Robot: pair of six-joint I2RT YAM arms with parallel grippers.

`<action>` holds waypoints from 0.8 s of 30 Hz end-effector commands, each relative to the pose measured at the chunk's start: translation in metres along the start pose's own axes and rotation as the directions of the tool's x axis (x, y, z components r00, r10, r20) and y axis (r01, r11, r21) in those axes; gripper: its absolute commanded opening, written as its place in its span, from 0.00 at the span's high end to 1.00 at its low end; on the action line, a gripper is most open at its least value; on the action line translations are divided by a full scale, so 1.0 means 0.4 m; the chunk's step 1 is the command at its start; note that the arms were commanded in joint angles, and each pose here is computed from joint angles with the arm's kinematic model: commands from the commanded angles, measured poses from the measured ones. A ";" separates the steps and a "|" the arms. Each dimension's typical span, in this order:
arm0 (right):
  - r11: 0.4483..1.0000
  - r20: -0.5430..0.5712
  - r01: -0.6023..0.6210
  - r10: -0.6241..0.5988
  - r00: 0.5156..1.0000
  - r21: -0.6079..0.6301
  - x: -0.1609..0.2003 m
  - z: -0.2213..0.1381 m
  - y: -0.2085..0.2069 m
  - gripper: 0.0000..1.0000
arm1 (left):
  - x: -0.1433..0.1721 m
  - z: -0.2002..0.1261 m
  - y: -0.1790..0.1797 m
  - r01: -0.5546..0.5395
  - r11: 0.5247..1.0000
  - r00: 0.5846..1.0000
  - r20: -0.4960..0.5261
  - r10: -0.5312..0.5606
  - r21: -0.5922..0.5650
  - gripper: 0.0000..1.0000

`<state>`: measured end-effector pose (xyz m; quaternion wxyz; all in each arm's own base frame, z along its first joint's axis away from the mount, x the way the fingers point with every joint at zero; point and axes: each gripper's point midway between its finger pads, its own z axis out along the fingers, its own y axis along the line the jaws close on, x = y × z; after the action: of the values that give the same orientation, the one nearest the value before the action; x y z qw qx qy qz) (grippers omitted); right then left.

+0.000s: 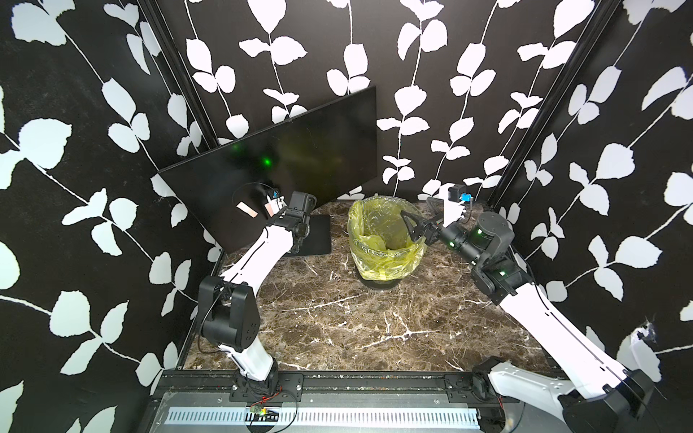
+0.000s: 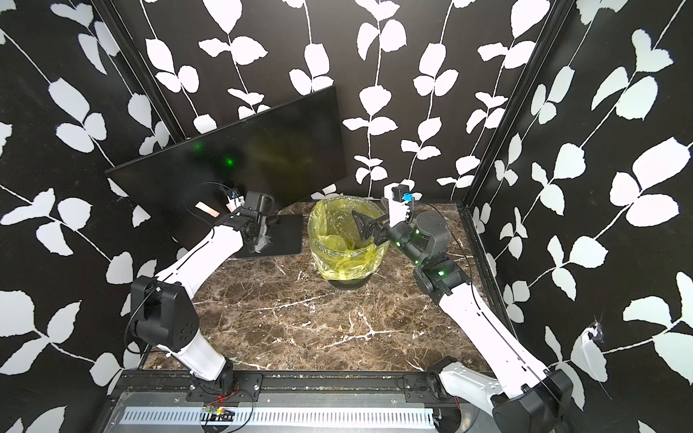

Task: Remove the sticky note from the monitor
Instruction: Tear off the sticky note from the monitor.

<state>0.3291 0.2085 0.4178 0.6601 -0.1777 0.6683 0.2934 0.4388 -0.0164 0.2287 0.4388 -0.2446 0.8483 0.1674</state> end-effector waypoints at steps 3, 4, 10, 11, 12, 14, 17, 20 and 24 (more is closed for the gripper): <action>1.000 0.050 0.001 0.000 0.999 -0.008 -0.033 -0.017 0.004 0.00 | -0.073 -0.038 0.017 0.059 0.997 0.995 0.081 -0.063 0.057 0.52; 1.000 0.051 0.001 0.000 0.999 -0.006 -0.034 -0.018 0.003 0.00 | -0.074 -0.038 0.016 0.055 0.997 0.995 0.083 -0.060 0.058 0.55; 1.000 0.052 0.001 -0.001 0.999 -0.007 -0.034 -0.018 0.004 0.00 | -0.089 -0.041 0.029 0.045 0.998 0.995 0.087 -0.048 0.036 0.63; 1.000 0.053 0.001 -0.001 0.999 -0.006 -0.035 -0.019 0.004 0.00 | -0.087 -0.037 0.031 0.048 0.998 0.996 0.080 -0.051 0.034 0.65; 1.000 0.054 0.002 -0.002 0.999 -0.007 -0.036 -0.020 0.004 0.00 | -0.085 -0.035 0.030 0.047 0.998 0.996 0.077 -0.050 0.035 0.66; 1.000 0.057 0.003 -0.003 0.998 -0.005 -0.038 -0.021 0.004 0.00 | -0.082 -0.033 0.030 0.045 0.999 0.996 0.073 -0.047 0.030 0.72; 1.000 0.057 0.003 -0.003 0.998 -0.004 -0.038 -0.021 0.003 0.00 | -0.087 -0.034 0.027 0.046 0.998 0.996 0.075 -0.048 0.034 0.80; 1.000 0.059 0.003 -0.002 0.998 -0.005 -0.039 -0.022 0.003 0.00 | -0.096 -0.039 0.024 0.044 0.998 0.996 0.079 -0.047 0.044 0.92; 1.000 0.059 0.002 -0.002 0.998 -0.001 -0.038 -0.021 0.000 0.00 | -0.102 -0.050 0.025 0.060 0.996 0.995 0.077 -0.065 0.062 1.00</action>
<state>0.3266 0.2055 0.4220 0.6642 -0.1757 0.6642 0.2945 0.4425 -0.0117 0.2511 0.4655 -0.2396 0.8385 0.1510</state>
